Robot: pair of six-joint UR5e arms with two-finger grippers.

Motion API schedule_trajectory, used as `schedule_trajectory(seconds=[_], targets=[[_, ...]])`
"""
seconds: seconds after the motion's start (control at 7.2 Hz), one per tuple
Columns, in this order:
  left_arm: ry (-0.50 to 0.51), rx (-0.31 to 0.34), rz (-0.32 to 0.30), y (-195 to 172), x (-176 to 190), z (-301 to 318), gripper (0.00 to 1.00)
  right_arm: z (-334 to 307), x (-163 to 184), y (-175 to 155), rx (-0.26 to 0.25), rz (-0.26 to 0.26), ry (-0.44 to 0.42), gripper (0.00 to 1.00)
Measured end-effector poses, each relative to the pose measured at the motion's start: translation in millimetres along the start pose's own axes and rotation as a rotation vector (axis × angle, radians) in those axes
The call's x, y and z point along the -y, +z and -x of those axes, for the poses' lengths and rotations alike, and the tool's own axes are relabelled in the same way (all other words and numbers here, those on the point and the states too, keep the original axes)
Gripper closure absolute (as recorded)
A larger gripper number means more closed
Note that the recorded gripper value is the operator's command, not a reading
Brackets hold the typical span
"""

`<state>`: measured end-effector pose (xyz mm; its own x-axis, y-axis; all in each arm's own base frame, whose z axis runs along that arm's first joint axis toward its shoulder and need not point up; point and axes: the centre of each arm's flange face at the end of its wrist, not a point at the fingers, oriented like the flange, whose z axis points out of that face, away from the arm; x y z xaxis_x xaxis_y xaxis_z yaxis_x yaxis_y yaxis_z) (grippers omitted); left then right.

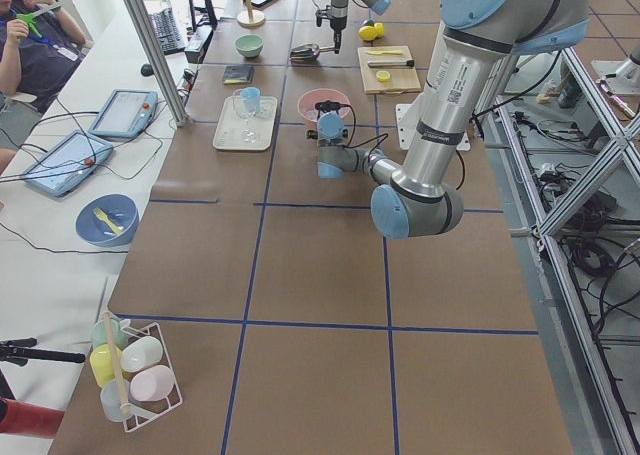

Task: Put ice in cup with scoop
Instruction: 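Reach the right gripper to the metal scoop and grasp its handle, then lift the scoop with the right gripper and carry it to the bowl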

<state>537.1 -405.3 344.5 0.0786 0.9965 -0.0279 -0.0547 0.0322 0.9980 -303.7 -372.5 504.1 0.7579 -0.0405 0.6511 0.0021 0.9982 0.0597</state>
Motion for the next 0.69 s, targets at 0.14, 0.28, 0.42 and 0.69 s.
schedule_trajectory(seconds=[0.14, 0.28, 0.42, 0.69], targets=[[0.0, 0.0, 0.0, 0, 0, 0, 0.0, -1, 1, -1, 0.0, -0.002, -0.001, 1.0], [0.0, 0.0, 0.0, 0, 0, 0, 0.0, -1, 2, -2, 0.0, -0.005, 0.001, 1.0], [-0.002, 0.0, -0.001, 0, 0, 0, 0.0, -2, 4, -3, 0.0, -0.009, 0.004, 1.0], [-0.019, -0.001, -0.003, 0, 1, -1, 0.0, -4, 9, -14, 0.006, -0.035, 0.011, 1.0]])
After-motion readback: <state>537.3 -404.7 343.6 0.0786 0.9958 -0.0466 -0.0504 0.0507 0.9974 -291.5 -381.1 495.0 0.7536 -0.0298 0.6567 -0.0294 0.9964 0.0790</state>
